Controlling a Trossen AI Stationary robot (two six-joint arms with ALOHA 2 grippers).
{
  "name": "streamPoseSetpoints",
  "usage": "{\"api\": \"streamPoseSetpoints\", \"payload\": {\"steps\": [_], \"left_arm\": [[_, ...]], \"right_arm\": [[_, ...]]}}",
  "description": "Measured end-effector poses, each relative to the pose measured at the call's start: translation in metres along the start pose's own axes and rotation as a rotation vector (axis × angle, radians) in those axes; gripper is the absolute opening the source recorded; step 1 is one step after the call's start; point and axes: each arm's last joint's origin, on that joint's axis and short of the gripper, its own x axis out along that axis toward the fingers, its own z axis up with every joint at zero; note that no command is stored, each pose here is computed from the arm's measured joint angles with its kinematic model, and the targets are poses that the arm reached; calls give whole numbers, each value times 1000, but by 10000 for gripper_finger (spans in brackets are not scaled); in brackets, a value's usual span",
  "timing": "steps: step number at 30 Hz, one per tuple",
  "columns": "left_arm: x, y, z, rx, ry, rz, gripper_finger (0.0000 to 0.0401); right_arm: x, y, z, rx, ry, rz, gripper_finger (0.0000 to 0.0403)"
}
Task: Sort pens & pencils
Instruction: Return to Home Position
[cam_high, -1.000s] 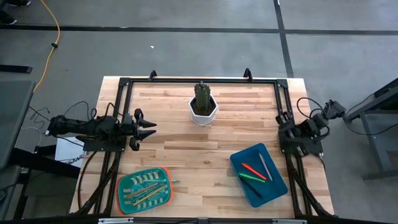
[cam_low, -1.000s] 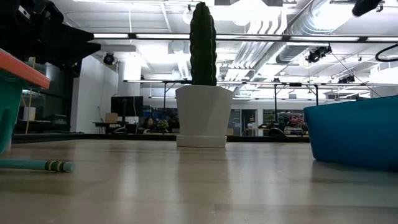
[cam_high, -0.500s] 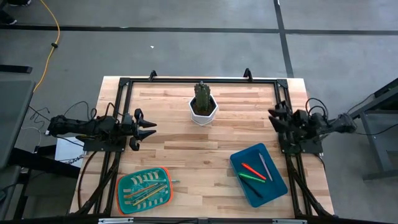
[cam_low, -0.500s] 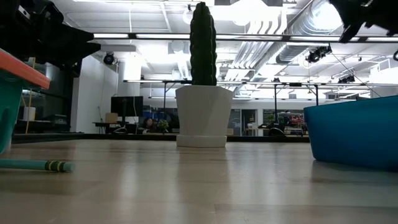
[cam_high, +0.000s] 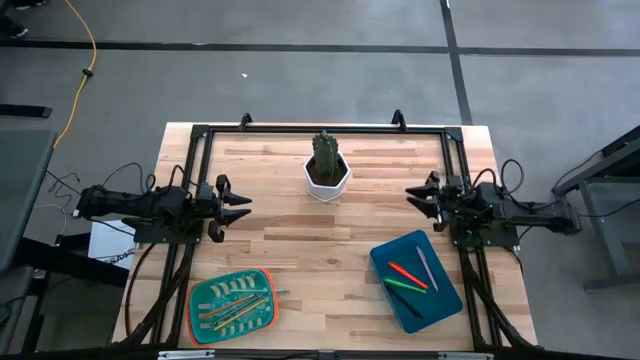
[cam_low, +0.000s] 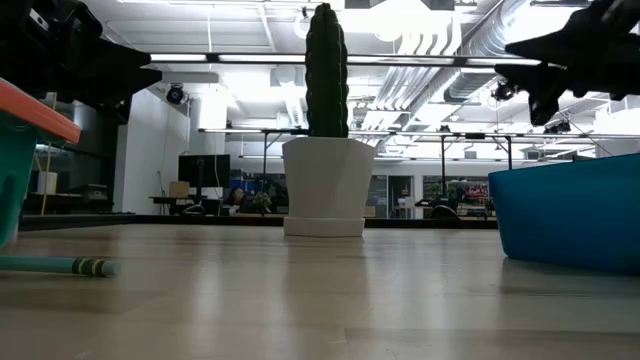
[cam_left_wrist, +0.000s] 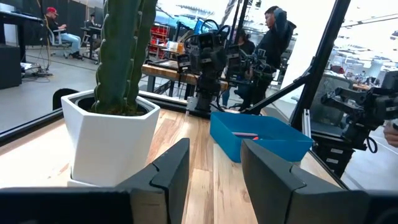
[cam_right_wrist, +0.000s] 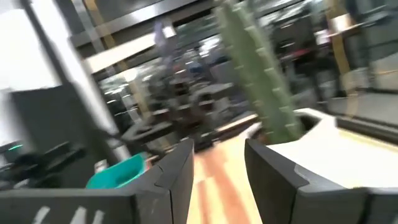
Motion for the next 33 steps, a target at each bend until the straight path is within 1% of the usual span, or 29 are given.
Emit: {"api": "streamPoseSetpoints", "payload": {"steps": [4, 7, 9, 13, 17, 22, 28, 29, 33], "left_arm": [[0, 0, 0, 0, 1, 0, 131], [0, 0, 0, 1, 0, 0, 131], [0, 0, 0, 19, 1, 0, 131], [0, 0, 0, 49, 1, 0, 131], [0, 0, 0, 51, 1, 0, 131], [0, 0, 0, 53, 0, 0, 131], [0, 0, 0, 53, 0, 0, 131], [0, 0, 0, 53, 0, 0, 131], [0, 0, 0, 53, 0, 0, 131]], "right_arm": [[0, 0, -4, -1, 78, 108, 135], [-1, -2, -12, 14, 177, 126, 135], [-1, -3, -15, 14, 213, 118, 135], [-1, -2, -15, 15, 224, 151, 135], [-1, -2, -15, 87, 231, 151, 135], [-1, -2, -15, 57, 227, 146, 135], [-1, -2, -15, 78, 229, 143, 135], [-1, -2, -15, 95, 230, 141, 135], [-1, -2, -15, 351, 248, 112, 135]]}}
